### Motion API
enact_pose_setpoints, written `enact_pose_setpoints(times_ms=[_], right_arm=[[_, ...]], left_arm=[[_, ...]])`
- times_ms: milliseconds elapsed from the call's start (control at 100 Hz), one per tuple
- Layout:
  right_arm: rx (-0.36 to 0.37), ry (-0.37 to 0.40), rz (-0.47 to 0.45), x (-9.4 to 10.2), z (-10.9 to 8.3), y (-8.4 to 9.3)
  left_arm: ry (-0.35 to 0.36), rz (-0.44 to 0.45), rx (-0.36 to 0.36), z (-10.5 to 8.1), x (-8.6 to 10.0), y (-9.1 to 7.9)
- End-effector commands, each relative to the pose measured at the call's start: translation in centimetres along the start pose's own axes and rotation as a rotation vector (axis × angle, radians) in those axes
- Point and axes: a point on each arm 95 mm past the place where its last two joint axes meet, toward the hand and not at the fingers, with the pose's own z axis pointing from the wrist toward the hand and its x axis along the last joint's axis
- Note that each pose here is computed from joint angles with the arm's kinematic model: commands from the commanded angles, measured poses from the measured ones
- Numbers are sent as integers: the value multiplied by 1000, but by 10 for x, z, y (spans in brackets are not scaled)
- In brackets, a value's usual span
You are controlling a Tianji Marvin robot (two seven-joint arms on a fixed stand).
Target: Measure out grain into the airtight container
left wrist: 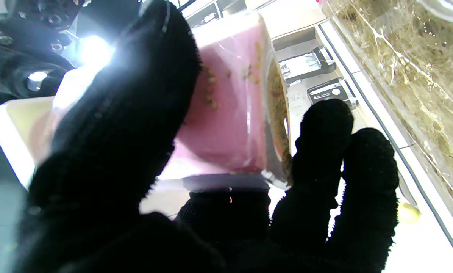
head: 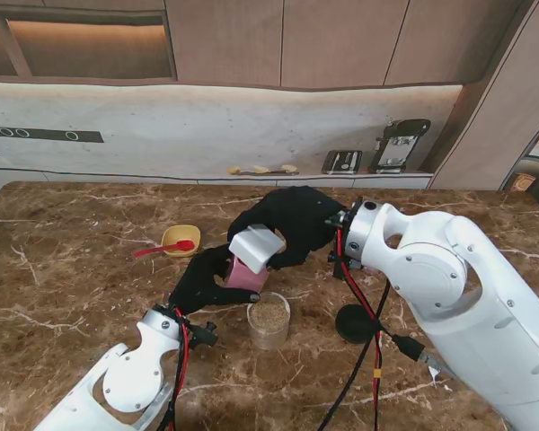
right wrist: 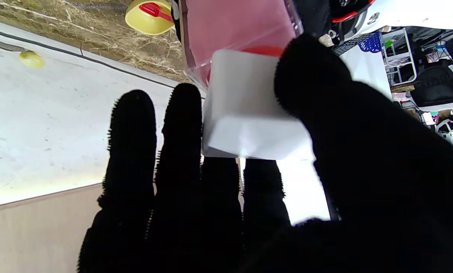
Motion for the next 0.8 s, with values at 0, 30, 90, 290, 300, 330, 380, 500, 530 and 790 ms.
enact_pose_setpoints(times_ms=[0, 30, 90, 290, 300, 330, 380, 500, 530, 790], right_arm=[[21, -2, -1, 1, 0, -1], [23, -5, -6, 1, 0, 0], [25, -11, -19, 1, 1, 0], [-12, -8, -51, 2, 2, 1], [-13, -8, -52, 2, 2, 1], [-17, -7, -55, 2, 2, 1], [-18, -5, -60, 2, 1, 2], [-15, 2, -87, 2, 0, 4], [-15, 2, -89, 3, 0, 5], [22, -17, -84, 5, 1, 5]], left_arm=[[11, -8, 4, 2, 3, 2], [11, -8, 5, 2, 3, 2], [11, -9, 7, 2, 3, 2], [4, -16, 10, 1, 3, 5], [4, -16, 10, 1, 3, 5], [3, -18, 10, 1, 2, 5], [2, -19, 10, 1, 2, 6], [2, -20, 12, 1, 3, 6], [2, -20, 12, 1, 3, 6], [8, -17, 9, 3, 2, 5]])
